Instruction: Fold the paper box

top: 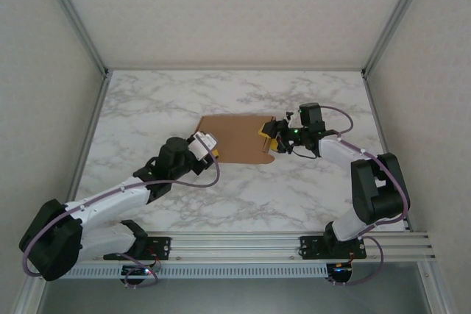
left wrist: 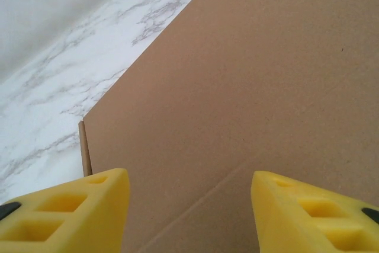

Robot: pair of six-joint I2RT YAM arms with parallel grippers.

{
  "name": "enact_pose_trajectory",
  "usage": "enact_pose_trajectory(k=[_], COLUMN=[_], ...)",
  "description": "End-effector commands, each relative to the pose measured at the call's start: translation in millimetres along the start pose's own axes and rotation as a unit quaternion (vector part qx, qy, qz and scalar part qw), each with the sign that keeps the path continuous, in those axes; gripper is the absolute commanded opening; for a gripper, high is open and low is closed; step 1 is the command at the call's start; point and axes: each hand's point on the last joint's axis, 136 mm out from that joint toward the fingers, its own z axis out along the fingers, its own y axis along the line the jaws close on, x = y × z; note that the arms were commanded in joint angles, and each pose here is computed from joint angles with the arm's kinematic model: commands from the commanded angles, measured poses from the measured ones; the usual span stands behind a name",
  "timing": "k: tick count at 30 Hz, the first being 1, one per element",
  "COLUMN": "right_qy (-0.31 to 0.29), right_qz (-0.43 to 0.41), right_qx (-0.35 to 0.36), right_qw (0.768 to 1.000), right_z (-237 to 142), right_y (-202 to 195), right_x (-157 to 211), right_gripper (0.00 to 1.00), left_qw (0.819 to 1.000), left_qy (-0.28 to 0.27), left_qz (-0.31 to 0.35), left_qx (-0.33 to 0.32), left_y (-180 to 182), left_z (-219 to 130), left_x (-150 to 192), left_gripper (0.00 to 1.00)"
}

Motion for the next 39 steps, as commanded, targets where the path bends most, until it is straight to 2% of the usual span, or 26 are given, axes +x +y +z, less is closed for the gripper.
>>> enact_pose_trajectory(k=[1,11,27,31,39], right_qy=[0.0,0.009,0.033,0.019,-0.006], right_qz=[-0.008,-0.005,0.008,0.008,0.027], right_qx=[-0.027,-0.042,-0.049,-0.037,-0.039], right_qw=[1.0,0.999,0.998,0.999,0.999], right_z=[-8.1,-10.8,1.7,-2.4,-9.7], right_y=[23.6,31.5,31.7,30.3,33.0], right_x=[-2.1,3.4,22.8,18.6,8.5], right_gripper=[0.42,0.42,0.42,0.42,0.4], left_qw=[0.999,0.999,0.998,0.998,0.996], left_qy=[-0.002,0.025,0.007,-0.001,-0.011], left_qz=[0.034,0.027,0.03,0.031,0.091], left_qx=[0.004,0.019,-0.046,-0.049,0.002], left_y=[-4.6,-13.5,-8.2,-7.9,-22.0], left_z=[5.1,35.0,66.7,64.1,36.8], left_x=[4.7,11.8,4.6,-2.3,-5.6], left_gripper=[0.56,0.54,0.47,0.49,0.53])
